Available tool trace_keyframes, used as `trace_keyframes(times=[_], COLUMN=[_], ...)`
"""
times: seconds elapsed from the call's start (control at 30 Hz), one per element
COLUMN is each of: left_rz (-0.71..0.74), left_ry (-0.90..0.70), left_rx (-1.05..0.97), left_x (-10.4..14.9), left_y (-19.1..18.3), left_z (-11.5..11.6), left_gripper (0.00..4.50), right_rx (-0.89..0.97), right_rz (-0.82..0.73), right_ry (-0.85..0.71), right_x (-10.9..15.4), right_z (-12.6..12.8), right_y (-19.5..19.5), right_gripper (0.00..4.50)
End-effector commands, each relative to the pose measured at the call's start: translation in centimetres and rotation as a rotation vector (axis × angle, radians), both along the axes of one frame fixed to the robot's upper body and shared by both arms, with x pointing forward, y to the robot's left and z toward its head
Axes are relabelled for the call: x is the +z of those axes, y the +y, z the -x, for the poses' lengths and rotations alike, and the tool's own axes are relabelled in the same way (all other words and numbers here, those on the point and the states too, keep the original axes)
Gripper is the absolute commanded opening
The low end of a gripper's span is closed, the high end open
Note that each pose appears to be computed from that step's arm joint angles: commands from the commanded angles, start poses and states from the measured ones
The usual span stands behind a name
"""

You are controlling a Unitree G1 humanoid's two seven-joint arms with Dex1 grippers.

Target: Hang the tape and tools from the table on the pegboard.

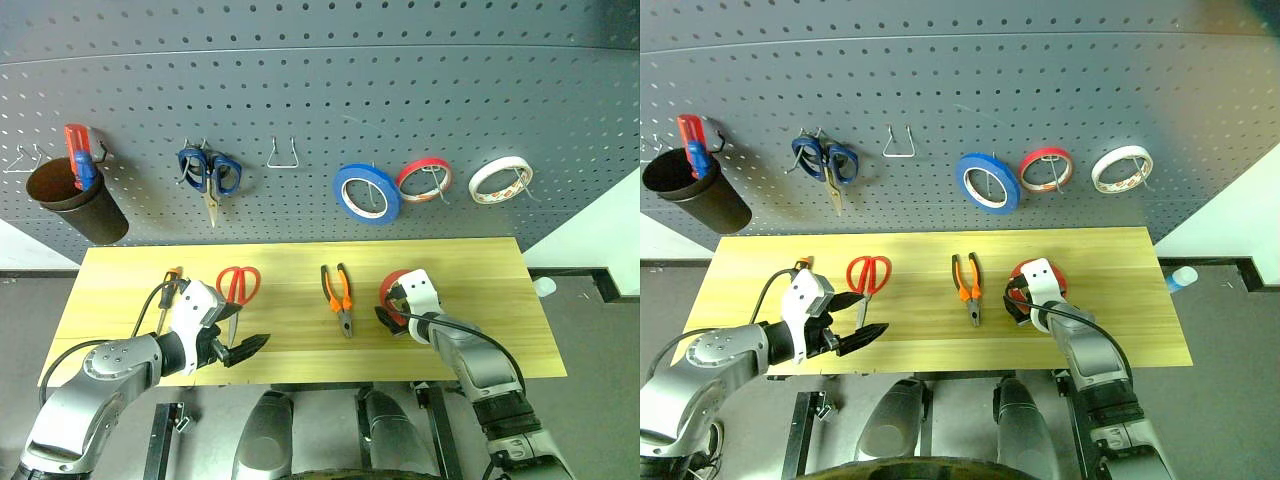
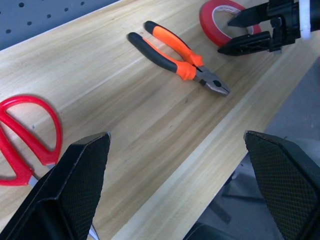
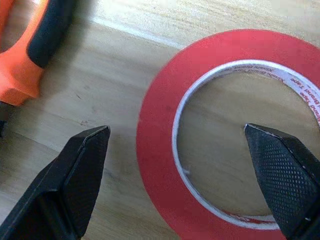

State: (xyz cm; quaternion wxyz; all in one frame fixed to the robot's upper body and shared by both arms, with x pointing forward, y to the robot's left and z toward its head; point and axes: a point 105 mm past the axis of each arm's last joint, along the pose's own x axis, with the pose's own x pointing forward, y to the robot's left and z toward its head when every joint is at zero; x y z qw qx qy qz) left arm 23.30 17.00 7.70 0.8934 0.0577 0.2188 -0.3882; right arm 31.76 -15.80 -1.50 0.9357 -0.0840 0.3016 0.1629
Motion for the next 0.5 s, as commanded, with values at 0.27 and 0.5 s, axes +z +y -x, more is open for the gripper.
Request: trace_keyframes(times=[0.27,0.5], left_rz=[-0.010,-0.011], left_ry=[-0.030,-0.019], left_rx=[-0.006,0.003], left_x=[1.5,1.4], left_y=[0.3,0.4], left_z=[0.4,0.9], left_gripper=[4.47,4.49], right_rx=[-0.001,-0.001], right_rz=[0.024,0.031], right_ry=[0.078,0.086], right_x=[-1.7,-2.0], right_z=[1.1,1.5], right_y=[-0.3,-0.6], right_gripper=[4.50,4.31])
